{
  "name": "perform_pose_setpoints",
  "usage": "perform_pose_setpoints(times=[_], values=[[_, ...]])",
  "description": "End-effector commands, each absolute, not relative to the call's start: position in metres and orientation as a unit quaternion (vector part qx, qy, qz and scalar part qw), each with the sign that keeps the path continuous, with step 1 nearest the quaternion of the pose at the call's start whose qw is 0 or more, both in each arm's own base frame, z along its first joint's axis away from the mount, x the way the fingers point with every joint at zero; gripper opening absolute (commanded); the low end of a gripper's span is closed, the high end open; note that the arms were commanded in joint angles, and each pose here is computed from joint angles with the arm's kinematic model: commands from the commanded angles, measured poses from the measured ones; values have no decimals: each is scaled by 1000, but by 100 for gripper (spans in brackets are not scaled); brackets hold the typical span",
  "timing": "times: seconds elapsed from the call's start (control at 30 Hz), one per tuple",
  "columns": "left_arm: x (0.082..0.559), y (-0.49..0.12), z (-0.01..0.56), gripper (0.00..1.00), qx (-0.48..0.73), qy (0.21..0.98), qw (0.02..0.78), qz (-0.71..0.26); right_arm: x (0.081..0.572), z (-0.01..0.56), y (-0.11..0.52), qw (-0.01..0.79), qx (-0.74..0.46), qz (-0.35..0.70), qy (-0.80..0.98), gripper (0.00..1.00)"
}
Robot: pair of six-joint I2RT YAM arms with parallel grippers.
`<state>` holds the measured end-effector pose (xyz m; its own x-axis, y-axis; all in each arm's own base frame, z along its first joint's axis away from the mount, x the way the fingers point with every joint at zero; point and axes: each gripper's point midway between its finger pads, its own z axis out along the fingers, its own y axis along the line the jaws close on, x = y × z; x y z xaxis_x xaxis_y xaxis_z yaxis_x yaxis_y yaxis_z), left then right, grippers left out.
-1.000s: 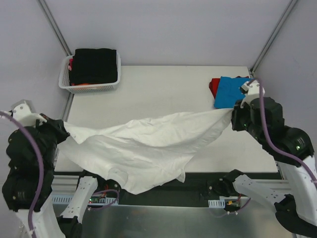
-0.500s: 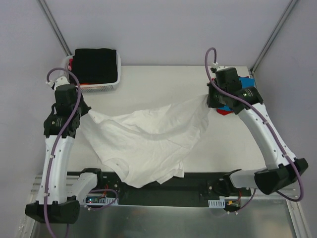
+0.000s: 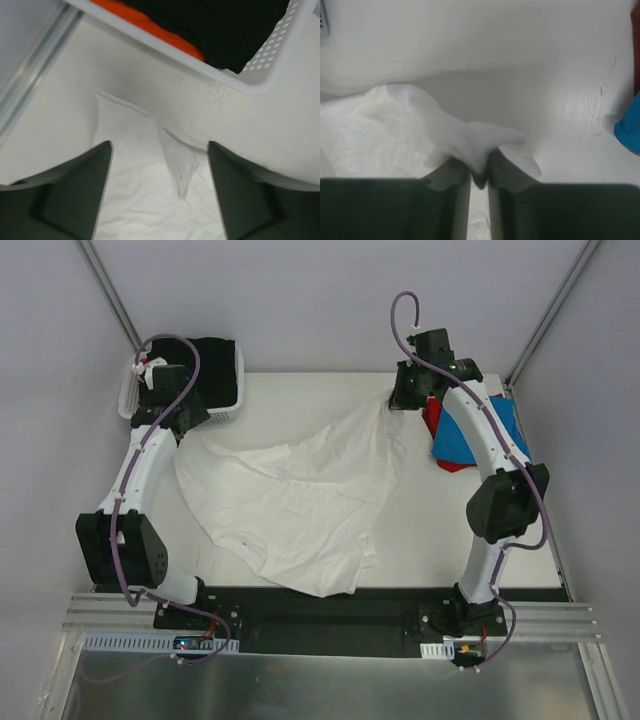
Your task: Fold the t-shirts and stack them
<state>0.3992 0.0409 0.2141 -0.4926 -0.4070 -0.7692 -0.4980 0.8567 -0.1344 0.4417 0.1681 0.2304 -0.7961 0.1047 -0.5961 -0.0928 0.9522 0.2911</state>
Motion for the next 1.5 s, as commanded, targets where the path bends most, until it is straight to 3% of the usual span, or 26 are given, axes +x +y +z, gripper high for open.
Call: perform_pose_setpoints(times=[0.0, 0.1, 0.27, 0.4, 0.5, 0.53, 0.6, 0.8, 1.1, 1.47], values=[[445, 44, 237, 99, -266, 842, 467, 44, 470, 227, 190, 312, 6, 204, 928, 46], [459, 41, 242, 99, -259, 843, 471, 35, 477, 208, 194, 290, 16, 219, 932, 69], [462, 29, 261, 99, -246, 839, 485, 1, 474, 201, 193, 274, 21, 229, 934, 75], [440, 13, 263, 99, -227, 845, 484, -33, 450, 217, 198, 269, 23, 263, 927, 75], [413, -11, 246, 80, -209, 859, 464, -61, 416, 200, 199, 233, 28, 269, 934, 73], [400, -20, 227, 67, -204, 872, 439, -75, 403, 210, 201, 238, 21, 279, 930, 72], [382, -35, 218, 63, -203, 880, 419, -96, 375, 190, 201, 208, 15, 270, 940, 71], [335, -56, 169, 66, -188, 911, 350, -111, 326, 148, 197, 159, -24, 235, 959, 70], [295, -88, 121, 66, -174, 935, 245, -185, 321, 115, 208, 124, -22, 260, 957, 67], [292, -84, 116, 65, -180, 940, 235, -172, 283, 107, 220, 88, -57, 259, 960, 67]])
